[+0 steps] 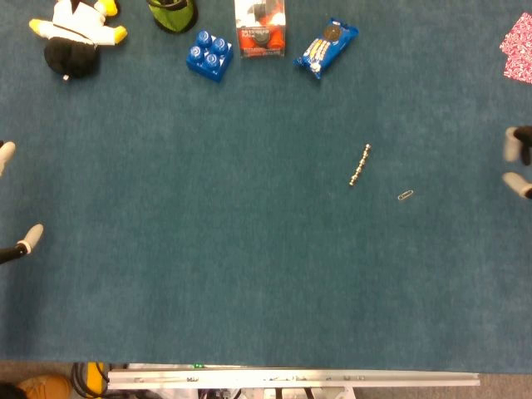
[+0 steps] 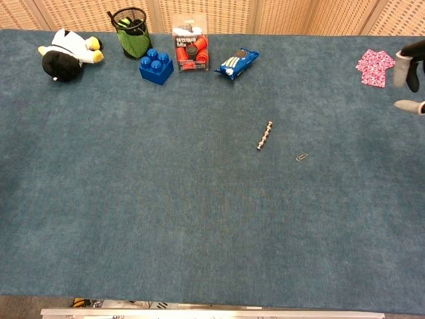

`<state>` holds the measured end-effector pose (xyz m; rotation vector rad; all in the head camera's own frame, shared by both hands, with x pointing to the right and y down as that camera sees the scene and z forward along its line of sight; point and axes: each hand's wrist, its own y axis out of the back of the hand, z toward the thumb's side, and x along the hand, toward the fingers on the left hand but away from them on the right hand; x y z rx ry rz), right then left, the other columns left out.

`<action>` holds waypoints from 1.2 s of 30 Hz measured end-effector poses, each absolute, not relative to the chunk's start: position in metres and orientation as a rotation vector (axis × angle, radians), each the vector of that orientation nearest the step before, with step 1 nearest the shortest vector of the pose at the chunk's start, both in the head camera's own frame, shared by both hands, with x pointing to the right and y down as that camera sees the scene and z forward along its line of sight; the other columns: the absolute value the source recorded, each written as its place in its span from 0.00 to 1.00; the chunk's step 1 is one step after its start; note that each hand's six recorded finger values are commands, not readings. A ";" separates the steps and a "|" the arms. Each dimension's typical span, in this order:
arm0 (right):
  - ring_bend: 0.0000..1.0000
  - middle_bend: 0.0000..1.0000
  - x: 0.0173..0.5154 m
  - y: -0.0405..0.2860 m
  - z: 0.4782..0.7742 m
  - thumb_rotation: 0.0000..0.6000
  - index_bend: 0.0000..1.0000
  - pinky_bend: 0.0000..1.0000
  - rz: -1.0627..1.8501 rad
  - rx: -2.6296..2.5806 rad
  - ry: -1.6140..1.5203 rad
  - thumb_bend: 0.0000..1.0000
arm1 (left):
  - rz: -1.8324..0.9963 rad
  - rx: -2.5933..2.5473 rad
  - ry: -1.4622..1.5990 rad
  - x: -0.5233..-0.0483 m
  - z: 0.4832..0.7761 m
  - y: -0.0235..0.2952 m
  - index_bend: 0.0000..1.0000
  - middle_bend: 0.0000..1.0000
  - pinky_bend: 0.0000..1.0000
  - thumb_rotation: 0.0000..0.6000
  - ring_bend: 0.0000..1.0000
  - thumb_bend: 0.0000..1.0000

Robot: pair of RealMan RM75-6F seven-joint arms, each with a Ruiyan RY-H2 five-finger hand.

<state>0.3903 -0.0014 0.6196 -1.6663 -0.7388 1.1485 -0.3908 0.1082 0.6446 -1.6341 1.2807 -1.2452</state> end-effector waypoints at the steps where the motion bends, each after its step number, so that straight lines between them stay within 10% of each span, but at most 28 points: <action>1: 0.82 0.81 0.384 -0.004 0.623 1.00 0.57 1.00 1.145 -1.675 -0.710 0.18 | -1.247 -1.635 1.283 -0.391 0.645 0.108 0.02 0.08 0.01 1.00 0.05 0.20; 36: 0.93 0.92 0.229 -0.037 0.756 1.00 0.54 1.00 1.126 -1.789 -0.213 0.18 | -1.277 -1.643 1.342 -0.405 0.649 0.111 0.02 0.08 0.01 1.00 0.05 0.20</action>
